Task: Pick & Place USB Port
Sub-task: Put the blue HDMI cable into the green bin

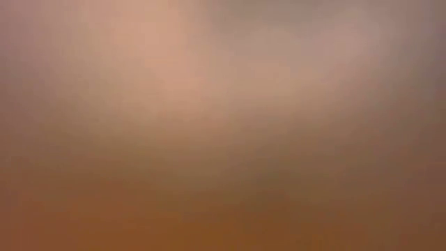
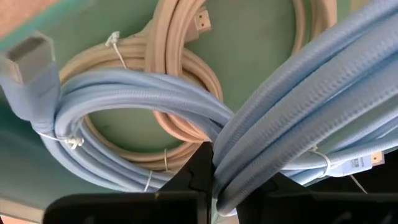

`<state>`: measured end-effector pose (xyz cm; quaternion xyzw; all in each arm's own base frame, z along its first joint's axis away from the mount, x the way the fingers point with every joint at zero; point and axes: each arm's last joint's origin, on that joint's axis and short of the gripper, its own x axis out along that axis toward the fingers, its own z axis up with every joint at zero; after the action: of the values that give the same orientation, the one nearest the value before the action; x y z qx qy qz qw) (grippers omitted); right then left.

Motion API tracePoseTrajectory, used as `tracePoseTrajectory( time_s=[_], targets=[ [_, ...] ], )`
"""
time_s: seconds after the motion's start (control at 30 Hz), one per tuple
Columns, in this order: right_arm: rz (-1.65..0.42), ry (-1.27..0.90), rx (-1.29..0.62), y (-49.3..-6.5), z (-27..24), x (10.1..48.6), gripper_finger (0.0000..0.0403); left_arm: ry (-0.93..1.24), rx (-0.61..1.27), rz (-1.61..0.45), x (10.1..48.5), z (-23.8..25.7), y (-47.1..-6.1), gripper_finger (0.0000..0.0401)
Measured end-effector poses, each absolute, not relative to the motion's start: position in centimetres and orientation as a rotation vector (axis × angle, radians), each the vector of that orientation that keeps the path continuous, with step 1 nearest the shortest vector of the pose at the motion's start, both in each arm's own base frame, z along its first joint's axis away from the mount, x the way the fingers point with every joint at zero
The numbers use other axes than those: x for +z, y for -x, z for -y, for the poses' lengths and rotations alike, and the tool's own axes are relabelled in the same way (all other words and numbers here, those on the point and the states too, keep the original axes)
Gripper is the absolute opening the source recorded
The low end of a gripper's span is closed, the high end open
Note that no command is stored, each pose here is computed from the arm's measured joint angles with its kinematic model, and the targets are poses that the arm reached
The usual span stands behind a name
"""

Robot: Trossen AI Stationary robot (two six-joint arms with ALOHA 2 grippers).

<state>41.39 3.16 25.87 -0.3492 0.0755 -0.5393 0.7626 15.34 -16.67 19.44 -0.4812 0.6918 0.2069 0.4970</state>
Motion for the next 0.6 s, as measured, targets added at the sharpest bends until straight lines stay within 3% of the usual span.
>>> tracePoseTrajectory(
  time_s=[0.27,0.6],
  targets=[
    [-0.165,0.759,-1.173,-41.4,-3.2,25.9,0.0169,1.217,0.453,-1.777,17.8,16.8,-14.9,0.0032],
    [-0.165,0.759,-1.175,-41.4,-3.1,25.9,0.0169,1.255,0.316,-1.708,16.0,16.1,-15.3,0.0032]
  ],
)
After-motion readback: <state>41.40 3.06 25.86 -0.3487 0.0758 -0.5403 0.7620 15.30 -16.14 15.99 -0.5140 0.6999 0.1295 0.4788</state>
